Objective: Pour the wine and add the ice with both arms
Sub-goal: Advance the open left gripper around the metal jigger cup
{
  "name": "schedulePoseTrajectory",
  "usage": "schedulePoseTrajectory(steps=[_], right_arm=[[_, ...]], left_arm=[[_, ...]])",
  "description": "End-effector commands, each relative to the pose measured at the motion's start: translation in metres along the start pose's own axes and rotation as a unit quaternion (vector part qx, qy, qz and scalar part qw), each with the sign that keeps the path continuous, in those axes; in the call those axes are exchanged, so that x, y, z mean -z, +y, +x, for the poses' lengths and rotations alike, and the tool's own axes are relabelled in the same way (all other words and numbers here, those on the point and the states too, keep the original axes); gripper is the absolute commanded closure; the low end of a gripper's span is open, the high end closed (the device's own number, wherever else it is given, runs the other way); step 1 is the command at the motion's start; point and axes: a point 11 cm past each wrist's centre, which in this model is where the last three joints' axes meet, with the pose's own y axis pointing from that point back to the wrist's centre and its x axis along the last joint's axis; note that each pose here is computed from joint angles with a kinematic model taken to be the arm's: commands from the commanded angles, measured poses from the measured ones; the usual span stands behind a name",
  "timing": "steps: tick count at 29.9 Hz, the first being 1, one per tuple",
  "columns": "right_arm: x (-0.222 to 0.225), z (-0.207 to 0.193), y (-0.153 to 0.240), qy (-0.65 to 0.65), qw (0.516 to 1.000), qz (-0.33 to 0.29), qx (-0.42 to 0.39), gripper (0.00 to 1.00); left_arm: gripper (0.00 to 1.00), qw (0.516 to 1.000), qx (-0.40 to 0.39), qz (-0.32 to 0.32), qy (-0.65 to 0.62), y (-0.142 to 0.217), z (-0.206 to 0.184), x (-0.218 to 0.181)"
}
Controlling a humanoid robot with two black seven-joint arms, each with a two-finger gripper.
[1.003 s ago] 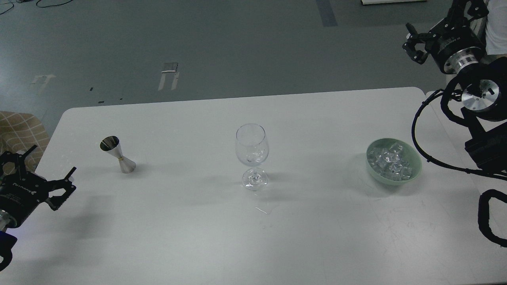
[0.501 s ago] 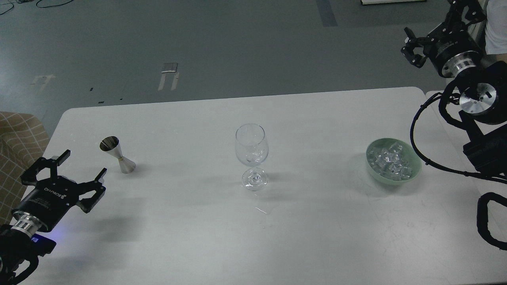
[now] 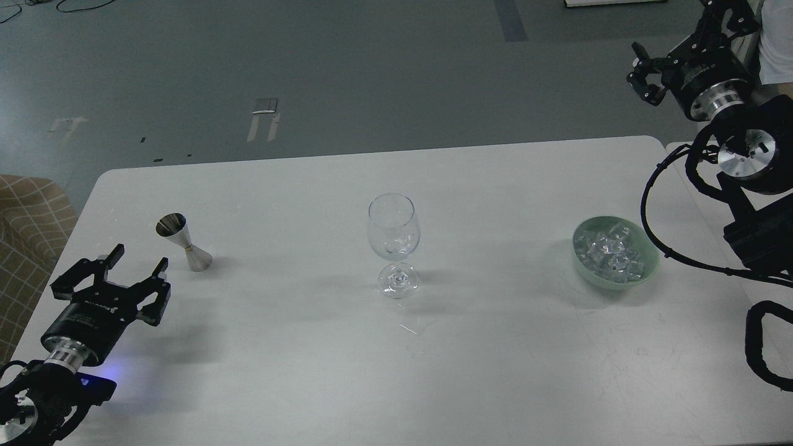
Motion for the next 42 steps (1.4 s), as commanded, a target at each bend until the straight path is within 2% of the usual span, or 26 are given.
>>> schedulePoseTrajectory(steps=[1,15,23,35,38,42], right_arm=[[-0.001,0.002,0.0,0.0,1.0,-0.001,-0.003,0.0],[-0.003,0.005,0.002,0.0,1.0,-0.003,-0.006,0.0],[-0.003,0.007,0.003,0.0,1.0,-0.002,-0.009,0.0],[-0.003,0.007,0.003,0.0,1.0,-0.003,-0.009,0.0],[-0.002,0.007,0.003,0.0,1.0,-0.002,-0.008,0.0],[-0.002,0.007,0.003,0.0,1.0,-0.002,-0.008,0.0]], left_arm=[[0.41,1.0,-0.005,-0.002,-0.004,0.002,0.006,-0.002],[0.43,1.0,-0.007,0.001,0.002,-0.003,0.01,0.02],[0.39,1.0,-0.009,0.017,-0.012,-0.008,0.012,0.036],[0.43,0.999,-0.036,-0.005,0.004,-0.02,0.011,0.026],[0.43,0.998,-0.065,-0.003,0.006,-0.025,0.017,0.023],[0.43,0.998,-0.065,0.004,0.018,-0.032,0.014,0.03]])
